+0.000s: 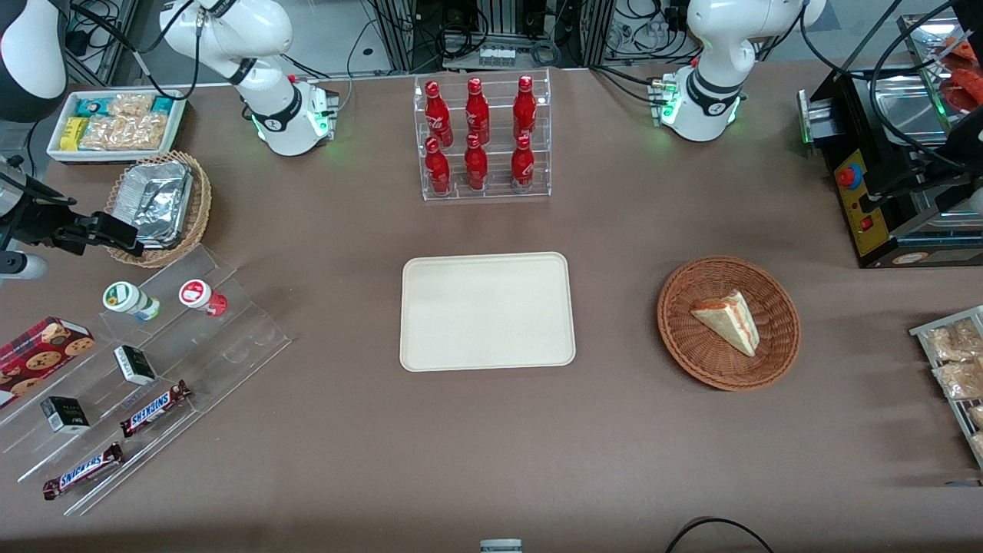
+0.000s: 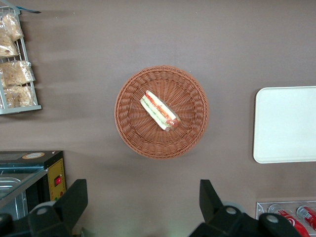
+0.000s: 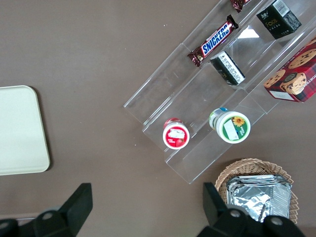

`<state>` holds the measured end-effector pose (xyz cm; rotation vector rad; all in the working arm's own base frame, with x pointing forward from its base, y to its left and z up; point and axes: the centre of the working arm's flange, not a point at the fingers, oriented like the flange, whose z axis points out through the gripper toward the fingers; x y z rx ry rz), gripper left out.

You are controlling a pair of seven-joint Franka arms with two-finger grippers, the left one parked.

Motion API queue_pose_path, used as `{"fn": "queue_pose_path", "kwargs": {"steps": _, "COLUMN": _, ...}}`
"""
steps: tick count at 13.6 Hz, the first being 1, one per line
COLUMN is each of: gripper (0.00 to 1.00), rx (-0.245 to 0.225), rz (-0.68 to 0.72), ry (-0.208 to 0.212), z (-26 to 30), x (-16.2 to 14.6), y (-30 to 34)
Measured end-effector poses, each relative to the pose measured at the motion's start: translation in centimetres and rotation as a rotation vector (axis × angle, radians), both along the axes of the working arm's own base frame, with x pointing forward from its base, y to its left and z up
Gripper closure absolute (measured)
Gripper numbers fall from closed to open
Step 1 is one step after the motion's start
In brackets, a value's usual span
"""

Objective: Place green gum on tray
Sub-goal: 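Move the right gripper down toward the green-labelled gum tub on the stand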

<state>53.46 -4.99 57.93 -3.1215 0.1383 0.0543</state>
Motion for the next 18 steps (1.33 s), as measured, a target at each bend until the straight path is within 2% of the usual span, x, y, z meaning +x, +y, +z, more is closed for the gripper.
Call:
{"fn": "queue_pose_path", "kwargs": {"steps": 4, "gripper": 0.00, "rx": 0.000, "rz": 0.001, "ry": 0.006, "z": -0.3, "x": 0.1, "y": 0.0}}
{"fn": "queue_pose_path", "kwargs": {"steps": 6, "gripper": 0.00, "rx": 0.003, "rz": 0.022, "ry": 0.028, "z": -1.5, "x": 0.6, "y": 0.1}}
{"fn": "queue_pose_path", "kwargs": {"steps": 8, "gripper": 0.00, "rx": 0.009, "rz": 0.108, "ry": 0.052, "z": -3.4, "x": 1.5, "y": 0.1}}
{"fn": "queue_pose_path", "kwargs": {"steps": 13, "gripper": 0.00, "rx": 0.035, "rz": 0.369, "ry": 0.056, "z": -8.0, "x": 2.2, "y": -5.5}}
{"fn": "queue_pose_path", "kwargs": {"steps": 18, "gripper": 0.00, "rx": 0.010, "rz": 0.559, "ry": -0.024, "z": -11.0, "x": 2.5, "y": -9.7}}
